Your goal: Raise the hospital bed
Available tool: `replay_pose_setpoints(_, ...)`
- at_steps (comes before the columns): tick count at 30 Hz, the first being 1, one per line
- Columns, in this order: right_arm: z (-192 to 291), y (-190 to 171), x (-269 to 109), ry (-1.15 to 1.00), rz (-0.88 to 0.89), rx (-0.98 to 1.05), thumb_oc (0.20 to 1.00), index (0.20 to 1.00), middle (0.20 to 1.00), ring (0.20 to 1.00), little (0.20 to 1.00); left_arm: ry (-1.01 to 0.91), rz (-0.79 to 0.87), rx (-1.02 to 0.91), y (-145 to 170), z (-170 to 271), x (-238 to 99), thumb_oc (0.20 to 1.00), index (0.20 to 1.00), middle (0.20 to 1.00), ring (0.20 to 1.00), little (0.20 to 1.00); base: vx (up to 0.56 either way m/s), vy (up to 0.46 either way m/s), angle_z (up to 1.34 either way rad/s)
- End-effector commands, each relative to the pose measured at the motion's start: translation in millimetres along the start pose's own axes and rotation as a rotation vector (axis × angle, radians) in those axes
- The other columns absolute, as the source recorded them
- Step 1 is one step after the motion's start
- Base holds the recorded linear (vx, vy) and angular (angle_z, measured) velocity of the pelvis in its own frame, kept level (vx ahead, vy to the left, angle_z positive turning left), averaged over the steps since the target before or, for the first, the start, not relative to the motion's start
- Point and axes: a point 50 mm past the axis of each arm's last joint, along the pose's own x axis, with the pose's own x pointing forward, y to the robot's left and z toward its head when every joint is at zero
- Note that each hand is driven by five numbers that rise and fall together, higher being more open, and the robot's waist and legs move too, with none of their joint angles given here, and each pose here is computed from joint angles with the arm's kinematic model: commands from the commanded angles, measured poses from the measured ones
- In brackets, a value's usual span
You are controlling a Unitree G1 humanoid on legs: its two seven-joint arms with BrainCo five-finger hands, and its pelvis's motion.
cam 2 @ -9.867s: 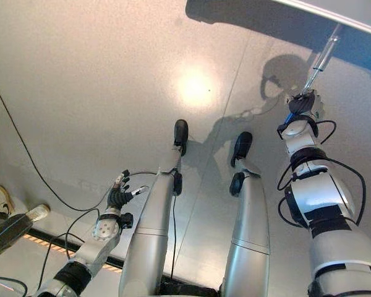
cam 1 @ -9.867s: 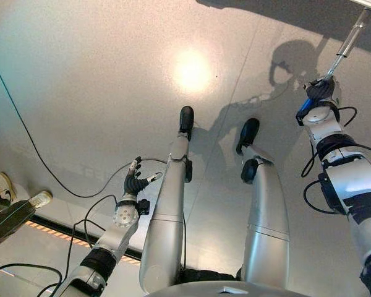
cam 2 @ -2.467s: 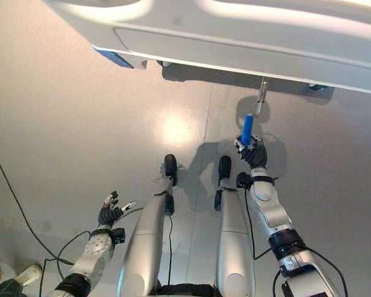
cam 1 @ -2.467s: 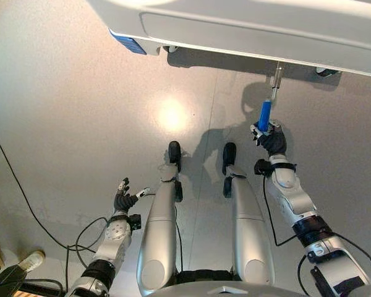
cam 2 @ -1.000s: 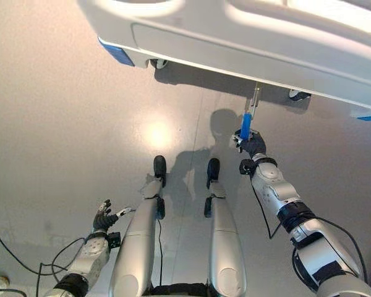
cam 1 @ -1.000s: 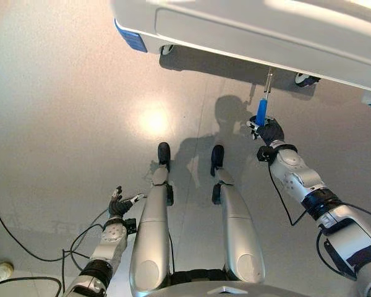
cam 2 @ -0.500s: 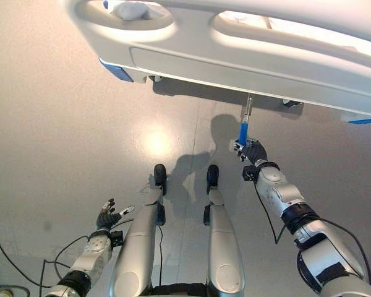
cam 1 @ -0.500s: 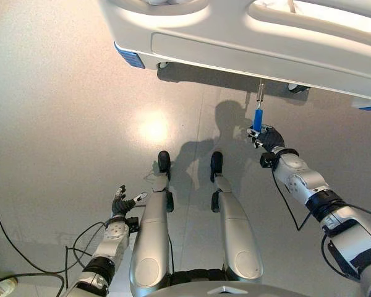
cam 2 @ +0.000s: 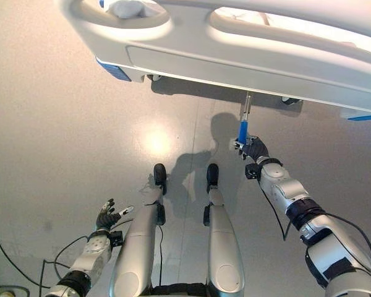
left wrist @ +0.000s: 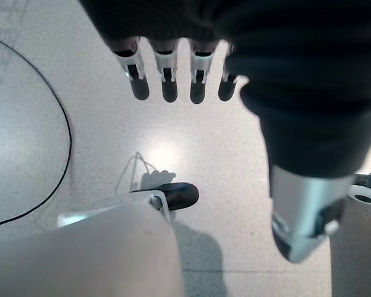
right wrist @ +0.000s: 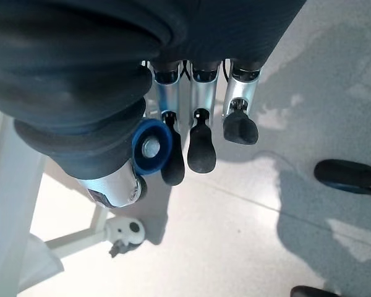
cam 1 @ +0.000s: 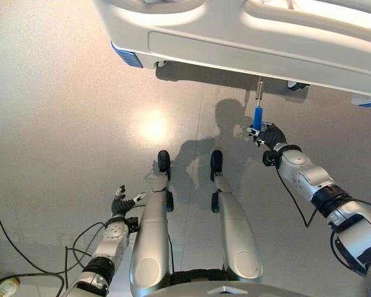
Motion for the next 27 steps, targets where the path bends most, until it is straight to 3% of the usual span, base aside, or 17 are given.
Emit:
replay_pose_setpoints(1,202,-48,-26,-0.752,-0.147,0.037,0.200,0.200,0.200,0.200,0.200,0.088,0.024,0.031,10,-27,-9,1.000,1.000,1.000,1.000,1.000,0.00,0.000,0.00)
replay_pose_setpoints(27,179,-176,-54,-0.606,-0.736,0.057,0.200,0.200,0.200,0.200,0.200,0.079,-0.021,0.047,10,-33,-17,1.000,1.000,1.000,1.000,1.000,0.00,-0.021,-0.03)
